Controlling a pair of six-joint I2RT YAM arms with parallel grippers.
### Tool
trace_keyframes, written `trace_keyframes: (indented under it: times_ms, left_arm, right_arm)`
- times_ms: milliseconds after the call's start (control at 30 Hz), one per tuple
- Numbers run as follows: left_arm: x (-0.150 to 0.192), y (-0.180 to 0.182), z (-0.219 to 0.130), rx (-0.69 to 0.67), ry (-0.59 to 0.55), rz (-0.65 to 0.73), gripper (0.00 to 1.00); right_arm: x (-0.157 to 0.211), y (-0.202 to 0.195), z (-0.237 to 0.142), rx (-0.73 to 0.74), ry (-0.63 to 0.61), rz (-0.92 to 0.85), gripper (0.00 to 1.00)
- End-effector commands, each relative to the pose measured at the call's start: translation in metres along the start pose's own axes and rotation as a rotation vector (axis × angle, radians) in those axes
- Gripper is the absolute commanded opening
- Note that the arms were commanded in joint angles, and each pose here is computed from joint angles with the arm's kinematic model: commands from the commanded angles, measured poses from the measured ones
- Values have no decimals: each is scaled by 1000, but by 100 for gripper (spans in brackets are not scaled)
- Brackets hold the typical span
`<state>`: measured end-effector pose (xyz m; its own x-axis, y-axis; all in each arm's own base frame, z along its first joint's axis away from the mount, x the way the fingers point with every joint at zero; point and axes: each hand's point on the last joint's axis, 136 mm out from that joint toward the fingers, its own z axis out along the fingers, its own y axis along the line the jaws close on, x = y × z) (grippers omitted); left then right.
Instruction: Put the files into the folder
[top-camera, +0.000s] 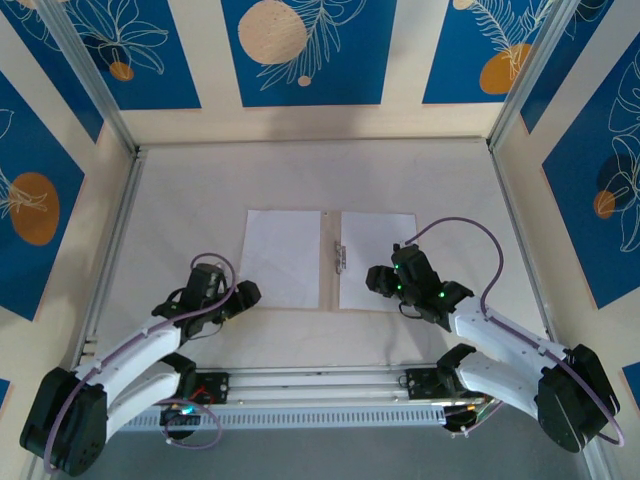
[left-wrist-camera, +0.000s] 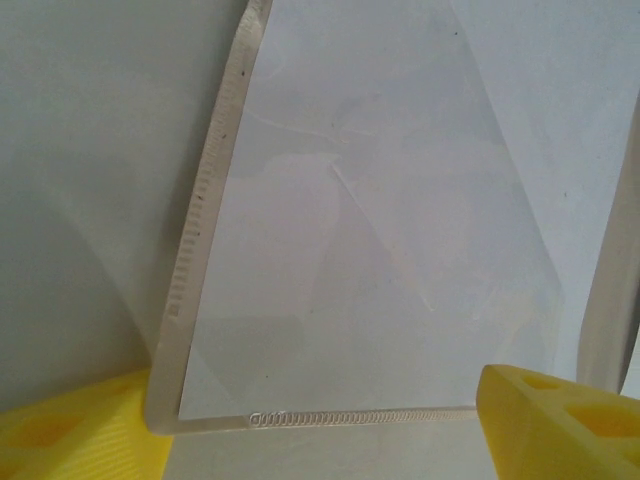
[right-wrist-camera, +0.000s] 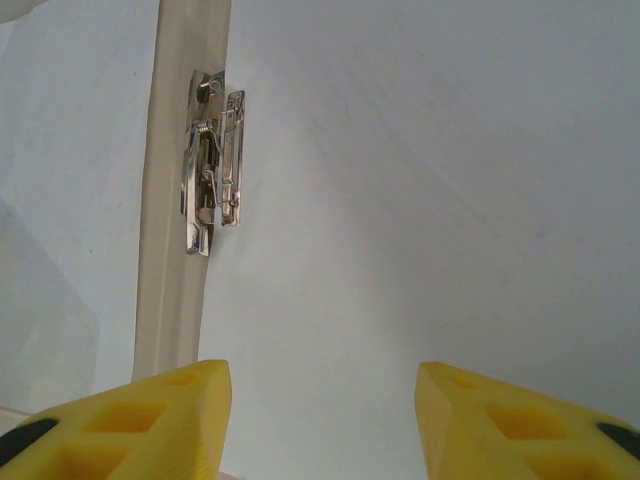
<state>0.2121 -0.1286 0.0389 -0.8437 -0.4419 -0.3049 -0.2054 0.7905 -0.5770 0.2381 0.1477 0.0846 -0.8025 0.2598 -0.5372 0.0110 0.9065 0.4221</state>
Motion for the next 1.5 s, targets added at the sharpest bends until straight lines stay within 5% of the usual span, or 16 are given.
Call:
trace_keyframes:
  times_ms: [0, 333, 600, 933, 1467]
  left_arm:
    - [-3, -7, 0, 53, -12, -23, 76]
    - [-12, -21, 0, 137, -45, -11, 61]
    - [-24, -41, -7, 229, -94, -15, 28]
    - [-37, -72, -27, 299, -120, 88, 0]
    - [-82, -90, -127, 66, -309, 384, 0]
  right_arm:
    - [-2, 2, 0, -11, -4, 16, 52]
    - [-2, 2, 1, -11, -1, 15, 52]
    - [-2, 2, 2, -7, 9, 18, 53]
    - [-2, 3, 2, -9, 14, 13, 53]
    - [-2, 2, 4, -2, 18, 19, 52]
